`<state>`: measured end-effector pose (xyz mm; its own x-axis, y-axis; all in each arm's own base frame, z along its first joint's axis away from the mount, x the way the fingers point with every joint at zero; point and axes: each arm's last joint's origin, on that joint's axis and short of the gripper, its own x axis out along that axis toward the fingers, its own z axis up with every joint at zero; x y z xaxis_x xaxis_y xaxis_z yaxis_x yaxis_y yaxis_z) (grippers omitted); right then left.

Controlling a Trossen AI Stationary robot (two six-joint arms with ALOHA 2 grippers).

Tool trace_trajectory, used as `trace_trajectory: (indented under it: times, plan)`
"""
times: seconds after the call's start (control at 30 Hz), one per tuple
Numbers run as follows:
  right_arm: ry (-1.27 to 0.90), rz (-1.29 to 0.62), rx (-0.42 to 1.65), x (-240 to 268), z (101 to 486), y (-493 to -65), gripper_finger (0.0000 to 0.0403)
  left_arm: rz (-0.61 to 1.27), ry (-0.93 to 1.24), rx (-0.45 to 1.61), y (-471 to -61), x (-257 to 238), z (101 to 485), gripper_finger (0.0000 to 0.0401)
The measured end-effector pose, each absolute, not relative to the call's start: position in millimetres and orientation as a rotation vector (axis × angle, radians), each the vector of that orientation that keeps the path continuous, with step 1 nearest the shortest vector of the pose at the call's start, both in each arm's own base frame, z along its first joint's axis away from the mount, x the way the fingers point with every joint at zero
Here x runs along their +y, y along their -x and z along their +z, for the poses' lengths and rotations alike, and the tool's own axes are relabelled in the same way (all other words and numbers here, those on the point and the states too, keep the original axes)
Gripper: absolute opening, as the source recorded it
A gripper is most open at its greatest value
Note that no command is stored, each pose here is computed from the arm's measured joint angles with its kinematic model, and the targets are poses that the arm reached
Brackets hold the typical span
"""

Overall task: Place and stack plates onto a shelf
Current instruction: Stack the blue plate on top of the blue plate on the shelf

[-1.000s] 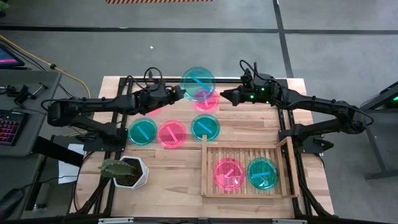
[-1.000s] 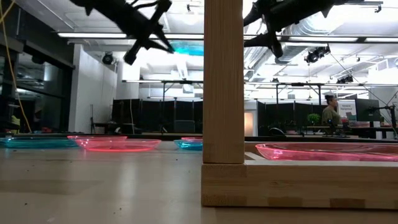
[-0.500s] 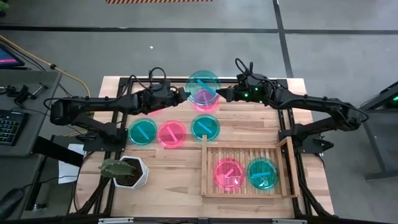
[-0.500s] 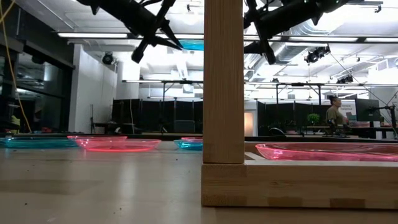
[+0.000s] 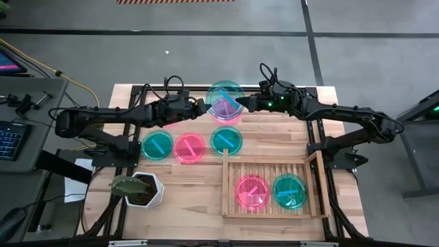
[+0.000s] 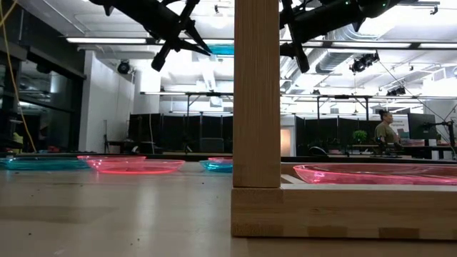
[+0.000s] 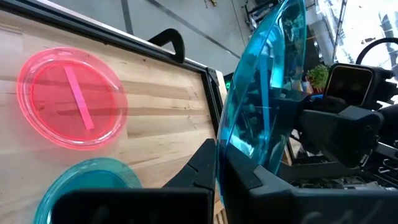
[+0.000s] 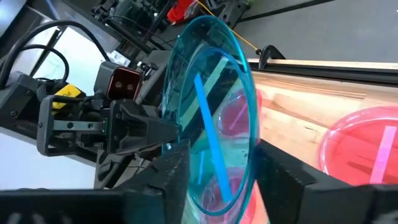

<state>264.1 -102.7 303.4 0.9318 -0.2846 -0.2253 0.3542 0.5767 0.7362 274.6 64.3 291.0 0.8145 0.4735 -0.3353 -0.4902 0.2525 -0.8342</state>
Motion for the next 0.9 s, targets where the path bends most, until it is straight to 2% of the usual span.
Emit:
trace_trajectory:
  times: [0.23, 0.5, 0.9]
  plan:
    - [-0.873, -0.372, 0.085, -102.8, 303.7, -264.1, 0.0084, 0.654, 1.092, 0.031, -274.5, 64.5, 291.1, 0.0001]
    - [-0.858, -0.371, 0.087, -102.9, 303.7, -264.1, 0.0048, 0.660, 1.064, 0.035, -274.1, 66.0, 291.0, 0.0008]
    - [-0.845, -0.369, 0.086, -102.9, 304.4, -263.5, 0.0003, 0.622, 1.053, 0.069, -272.7, 73.0, 290.7, 0.0097]
